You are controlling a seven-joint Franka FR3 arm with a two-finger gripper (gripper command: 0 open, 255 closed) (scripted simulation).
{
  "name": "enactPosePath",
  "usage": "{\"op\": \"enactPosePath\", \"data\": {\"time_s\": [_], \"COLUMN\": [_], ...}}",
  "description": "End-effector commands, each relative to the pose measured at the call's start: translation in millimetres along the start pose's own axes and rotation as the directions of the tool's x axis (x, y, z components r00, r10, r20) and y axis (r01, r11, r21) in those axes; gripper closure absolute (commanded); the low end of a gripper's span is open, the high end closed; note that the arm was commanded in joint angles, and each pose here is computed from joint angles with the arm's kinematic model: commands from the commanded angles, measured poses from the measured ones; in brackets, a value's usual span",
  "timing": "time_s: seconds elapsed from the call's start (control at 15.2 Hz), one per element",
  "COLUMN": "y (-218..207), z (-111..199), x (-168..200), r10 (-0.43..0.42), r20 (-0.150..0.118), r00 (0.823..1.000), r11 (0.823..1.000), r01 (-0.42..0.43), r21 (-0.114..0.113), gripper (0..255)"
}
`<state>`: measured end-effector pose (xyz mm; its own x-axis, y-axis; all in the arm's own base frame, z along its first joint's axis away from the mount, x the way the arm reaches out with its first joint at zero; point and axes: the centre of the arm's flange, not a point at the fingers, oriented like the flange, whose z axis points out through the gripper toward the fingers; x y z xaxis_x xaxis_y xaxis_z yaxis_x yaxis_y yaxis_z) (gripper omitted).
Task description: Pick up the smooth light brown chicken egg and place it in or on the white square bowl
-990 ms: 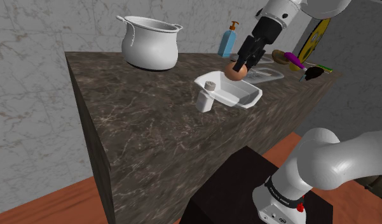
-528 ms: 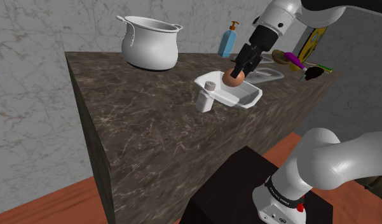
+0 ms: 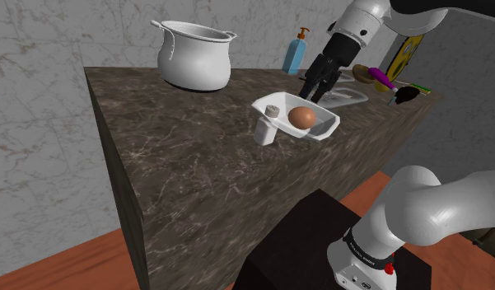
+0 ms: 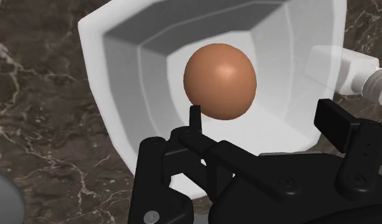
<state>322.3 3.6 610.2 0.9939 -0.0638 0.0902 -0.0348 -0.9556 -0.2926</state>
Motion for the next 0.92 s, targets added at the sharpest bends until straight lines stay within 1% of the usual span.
{"op": "enactPosePath", "data": {"time_s": [0.0,0.07,0.33,0.86], "y": [0.0,0.0,0.0,0.0], "z": [0.0,0.0,-50.0,-50.0], "x": [0.0,0.0,0.0,0.0], "r10": [0.0,0.0,0.0,0.0], "r20": [0.0,0.0,0.0,0.0], "r00": [1.0,1.0,1.0,1.0], "r11": [1.0,1.0,1.0,1.0], "r01": [0.0,0.0,0.0,0.0], "r21": [0.0,0.0,0.0,0.0], "gripper": [0,0,0,0]}}
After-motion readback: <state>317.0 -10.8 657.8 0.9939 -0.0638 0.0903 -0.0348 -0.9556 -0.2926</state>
